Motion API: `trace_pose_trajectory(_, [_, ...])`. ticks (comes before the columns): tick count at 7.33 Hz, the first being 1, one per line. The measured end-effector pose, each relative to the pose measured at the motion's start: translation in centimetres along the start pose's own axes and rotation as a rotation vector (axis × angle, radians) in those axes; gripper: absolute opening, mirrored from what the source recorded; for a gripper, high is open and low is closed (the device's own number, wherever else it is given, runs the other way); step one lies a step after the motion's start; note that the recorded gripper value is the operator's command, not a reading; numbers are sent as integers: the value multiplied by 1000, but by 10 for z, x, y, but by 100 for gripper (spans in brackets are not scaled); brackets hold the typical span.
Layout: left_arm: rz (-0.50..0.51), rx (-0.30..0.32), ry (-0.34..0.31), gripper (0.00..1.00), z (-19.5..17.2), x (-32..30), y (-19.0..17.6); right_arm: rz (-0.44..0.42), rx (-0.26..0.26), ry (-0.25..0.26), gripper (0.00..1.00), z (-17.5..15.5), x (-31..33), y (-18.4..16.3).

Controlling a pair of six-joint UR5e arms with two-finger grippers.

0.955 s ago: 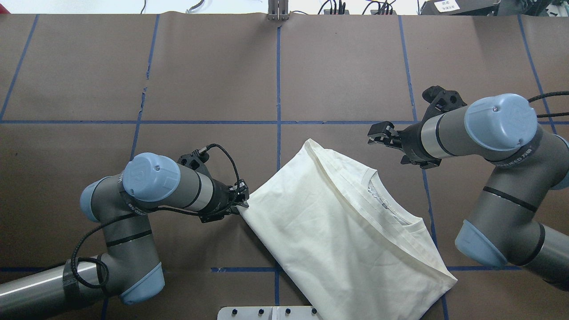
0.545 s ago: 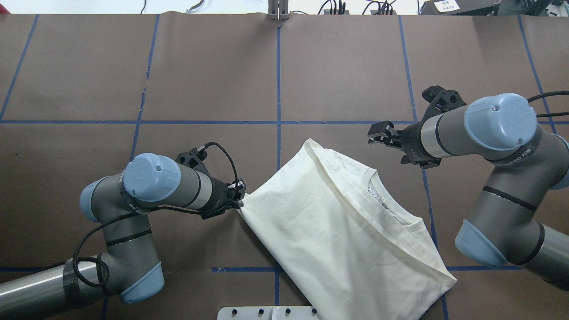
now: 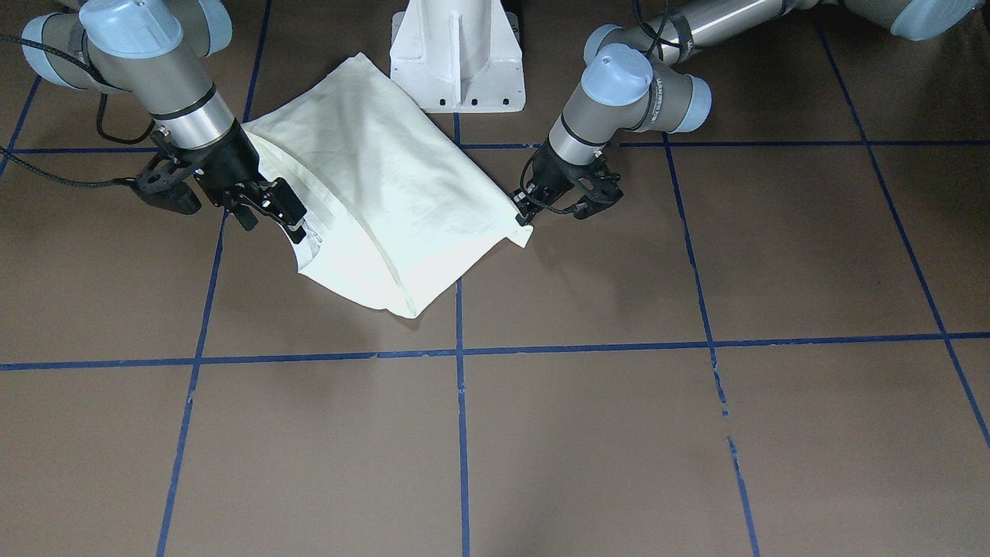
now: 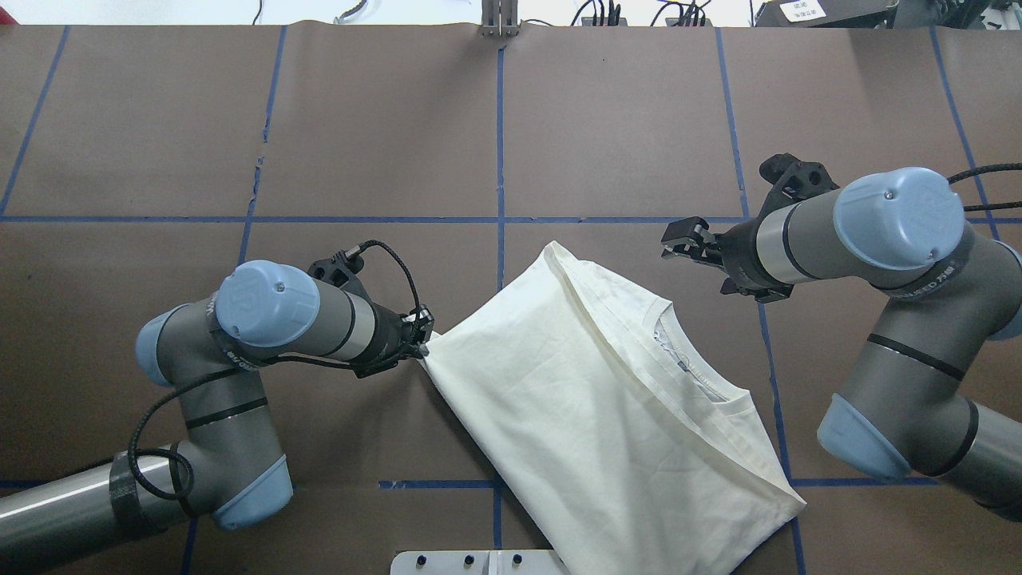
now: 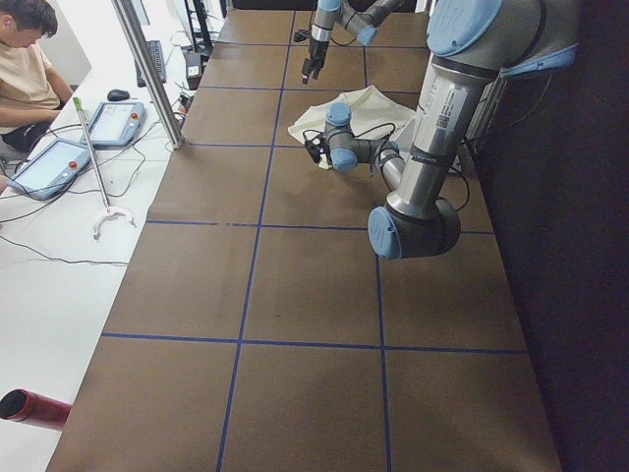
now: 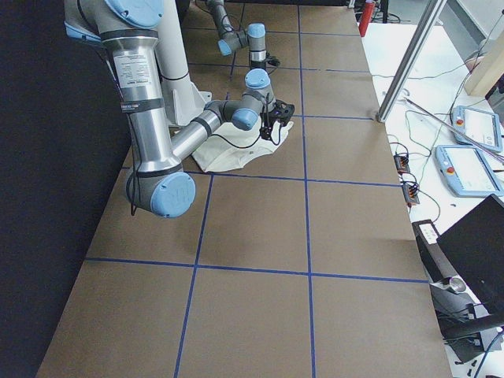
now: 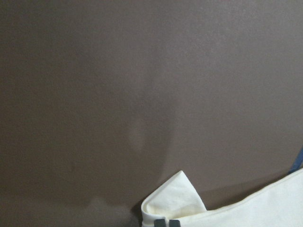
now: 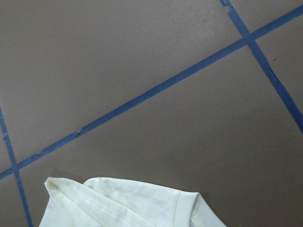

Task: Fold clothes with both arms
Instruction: 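Pull the shirt corner with the left gripper away from the robot to straighten it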

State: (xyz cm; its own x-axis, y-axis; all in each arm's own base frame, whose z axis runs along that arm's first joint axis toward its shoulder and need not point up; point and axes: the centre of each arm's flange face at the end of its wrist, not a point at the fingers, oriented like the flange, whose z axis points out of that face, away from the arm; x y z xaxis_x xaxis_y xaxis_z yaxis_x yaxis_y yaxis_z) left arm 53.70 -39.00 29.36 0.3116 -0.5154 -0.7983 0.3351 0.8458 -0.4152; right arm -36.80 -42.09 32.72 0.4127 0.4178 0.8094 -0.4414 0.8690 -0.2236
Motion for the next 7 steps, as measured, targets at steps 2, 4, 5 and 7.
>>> trace_pose_trajectory(2, [30,148,18,0,-6,31,-77,2,1,0,100,0,0,0])
trace_pose_trajectory(4, [5,264,25,0,2,97,-163,1,0,-3,100,-1,-1,0])
trace_pose_trajectory(5, [3,302,45,53,4,130,-199,0,-2,-4,100,0,-2,1])
trace_pose_trajectory(7, [28,325,93,67,-3,162,-225,-8,-17,-20,100,2,-14,9])
